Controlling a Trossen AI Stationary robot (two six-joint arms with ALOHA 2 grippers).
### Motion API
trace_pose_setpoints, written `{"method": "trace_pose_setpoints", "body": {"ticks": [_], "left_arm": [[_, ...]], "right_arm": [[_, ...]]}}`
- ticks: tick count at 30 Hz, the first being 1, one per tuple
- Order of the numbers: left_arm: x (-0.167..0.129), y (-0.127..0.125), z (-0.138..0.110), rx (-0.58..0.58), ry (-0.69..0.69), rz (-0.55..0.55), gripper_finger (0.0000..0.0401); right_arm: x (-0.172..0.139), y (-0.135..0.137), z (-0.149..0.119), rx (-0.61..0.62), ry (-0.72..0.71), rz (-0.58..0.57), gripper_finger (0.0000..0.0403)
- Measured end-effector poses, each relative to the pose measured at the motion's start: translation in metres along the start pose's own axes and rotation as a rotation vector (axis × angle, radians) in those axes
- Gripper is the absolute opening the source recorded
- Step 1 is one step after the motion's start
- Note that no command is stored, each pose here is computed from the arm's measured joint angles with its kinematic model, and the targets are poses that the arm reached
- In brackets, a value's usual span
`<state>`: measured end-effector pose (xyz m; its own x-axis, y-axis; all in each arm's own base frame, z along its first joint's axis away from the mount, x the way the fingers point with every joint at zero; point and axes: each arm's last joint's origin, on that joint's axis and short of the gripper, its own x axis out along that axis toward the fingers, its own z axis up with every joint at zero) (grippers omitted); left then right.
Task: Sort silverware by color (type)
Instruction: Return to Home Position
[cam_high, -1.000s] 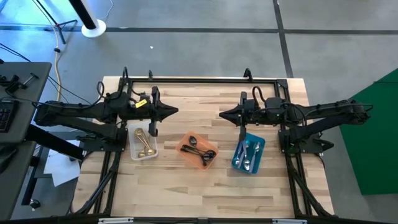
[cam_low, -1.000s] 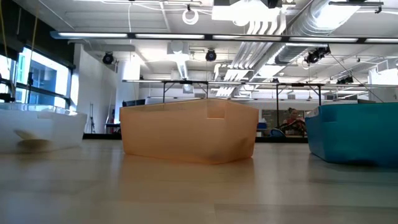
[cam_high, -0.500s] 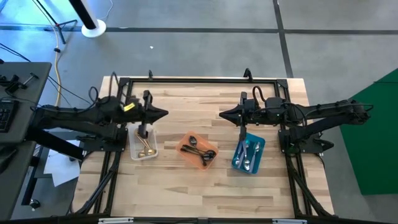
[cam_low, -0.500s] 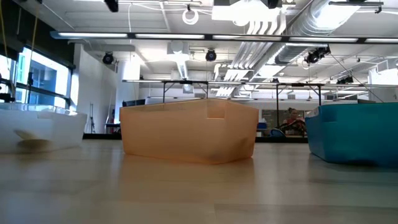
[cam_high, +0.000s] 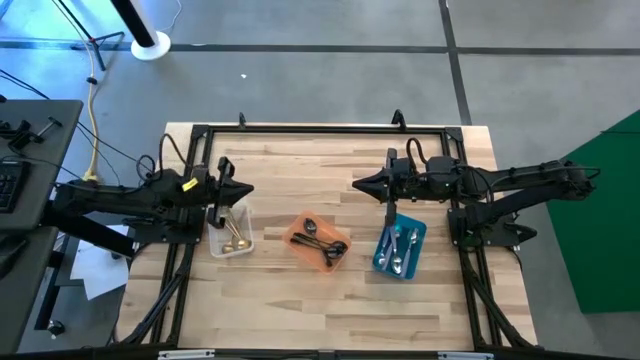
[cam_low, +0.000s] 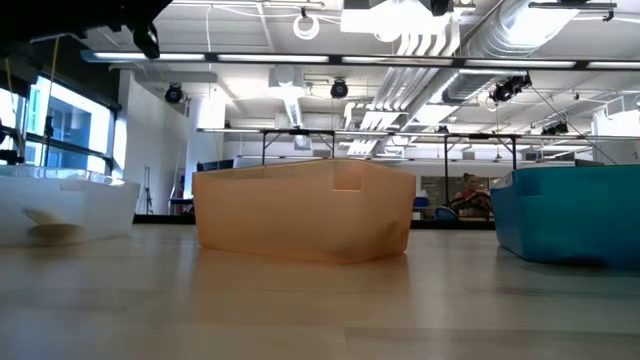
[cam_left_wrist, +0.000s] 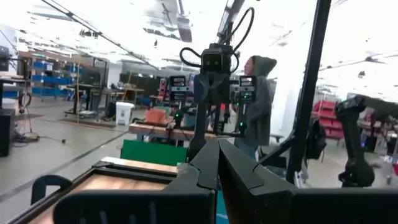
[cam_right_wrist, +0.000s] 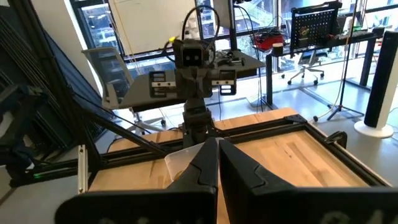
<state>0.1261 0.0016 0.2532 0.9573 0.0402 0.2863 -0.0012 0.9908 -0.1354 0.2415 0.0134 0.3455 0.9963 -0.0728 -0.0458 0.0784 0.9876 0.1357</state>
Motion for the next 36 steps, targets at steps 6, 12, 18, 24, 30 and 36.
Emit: {"method": "trace_pose_setpoints", "body": {"ticks": [6, 12, 18, 24, 30, 36], "left_arm": [[-0.015, 0.004, -0.018, -0.04, -0.003, 0.019, 0.0], [-0.027, 0.007, -0.038, -0.084, -0.014, 0.043, 0.0], [-0.035, 0.009, -0.046, -0.102, -0.022, 0.049, 0.0], [-0.037, 0.01, -0.055, -0.041, 0.082, 0.054, 0.0], [-0.042, 0.011, -0.072, -0.071, 0.259, 0.038, 0.0], [-0.048, 0.013, -0.083, -0.003, 0.383, 0.052, 0.0]], "right_arm": [[0.0, 0.0, 0.0, 0.036, 0.004, -0.001, 0.0], [0.0, 0.0, -0.001, 0.035, 0.006, -0.001, 0.0], [0.0, 0.0, -0.001, 0.035, 0.006, -0.001, 0.0], [0.0, 0.0, -0.002, 0.033, 0.018, -0.003, 0.0], [0.0, 0.0, -0.004, 0.037, 0.039, 0.021, 0.0], [0.0, 0.001, -0.004, 0.033, 0.04, 0.031, 0.0]]}}
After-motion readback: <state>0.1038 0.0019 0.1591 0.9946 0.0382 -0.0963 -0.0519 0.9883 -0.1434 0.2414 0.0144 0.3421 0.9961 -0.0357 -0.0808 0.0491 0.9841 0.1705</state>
